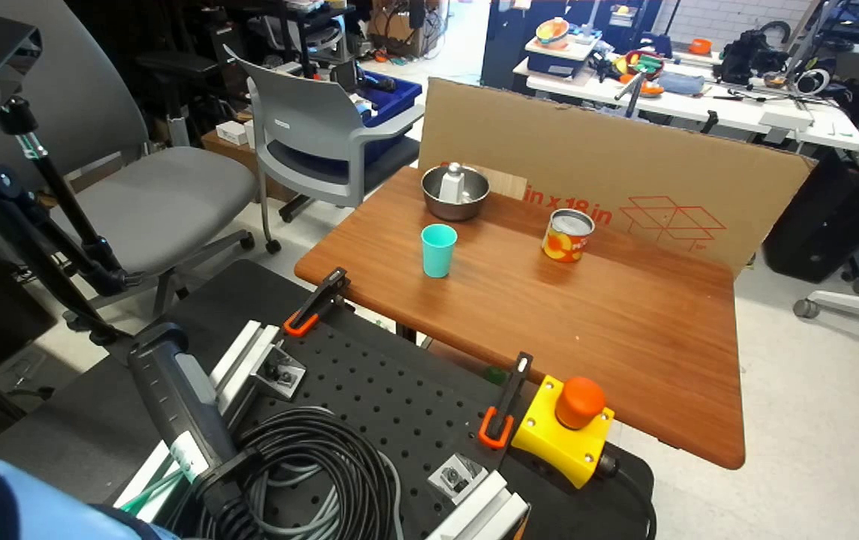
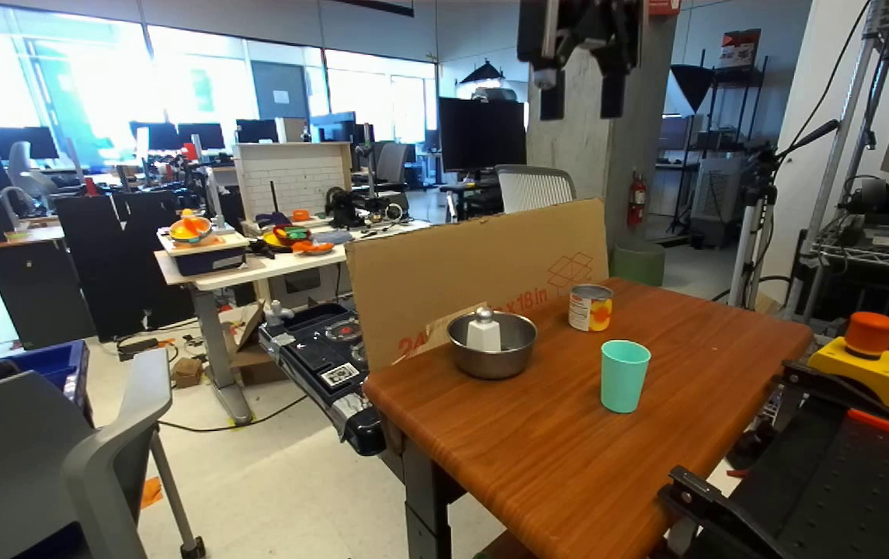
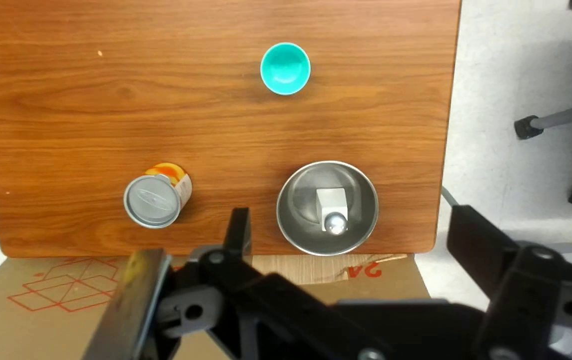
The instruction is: Remove the shaker from the bowl and put it on the table
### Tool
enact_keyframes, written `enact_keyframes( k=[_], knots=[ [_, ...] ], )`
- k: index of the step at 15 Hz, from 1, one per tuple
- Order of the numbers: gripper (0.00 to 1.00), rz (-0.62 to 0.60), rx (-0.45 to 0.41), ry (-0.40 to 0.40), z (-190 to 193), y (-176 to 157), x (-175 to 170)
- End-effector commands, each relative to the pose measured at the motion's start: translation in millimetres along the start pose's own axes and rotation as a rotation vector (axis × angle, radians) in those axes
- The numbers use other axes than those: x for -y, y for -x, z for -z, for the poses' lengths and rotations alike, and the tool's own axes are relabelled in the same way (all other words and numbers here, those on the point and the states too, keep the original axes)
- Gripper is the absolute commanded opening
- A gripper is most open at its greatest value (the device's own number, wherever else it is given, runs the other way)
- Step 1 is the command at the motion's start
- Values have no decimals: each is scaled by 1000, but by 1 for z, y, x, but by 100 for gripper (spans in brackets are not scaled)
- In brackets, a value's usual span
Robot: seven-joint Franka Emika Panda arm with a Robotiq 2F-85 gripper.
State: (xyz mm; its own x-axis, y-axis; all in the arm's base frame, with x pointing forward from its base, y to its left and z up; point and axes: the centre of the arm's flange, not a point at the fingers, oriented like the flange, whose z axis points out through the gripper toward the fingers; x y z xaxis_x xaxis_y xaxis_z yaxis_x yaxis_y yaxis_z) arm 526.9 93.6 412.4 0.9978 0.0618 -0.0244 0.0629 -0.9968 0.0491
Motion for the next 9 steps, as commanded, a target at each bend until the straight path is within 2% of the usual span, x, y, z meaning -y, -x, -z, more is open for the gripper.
enact_keyframes(
  k=[1, 5, 9],
  knots=[
    [100, -2, -32, -40, -40, -43, 18],
    [100, -29, -96, -83, -84, -65, 29],
    [100, -56, -64, -75, -115, -84, 30]
  ],
)
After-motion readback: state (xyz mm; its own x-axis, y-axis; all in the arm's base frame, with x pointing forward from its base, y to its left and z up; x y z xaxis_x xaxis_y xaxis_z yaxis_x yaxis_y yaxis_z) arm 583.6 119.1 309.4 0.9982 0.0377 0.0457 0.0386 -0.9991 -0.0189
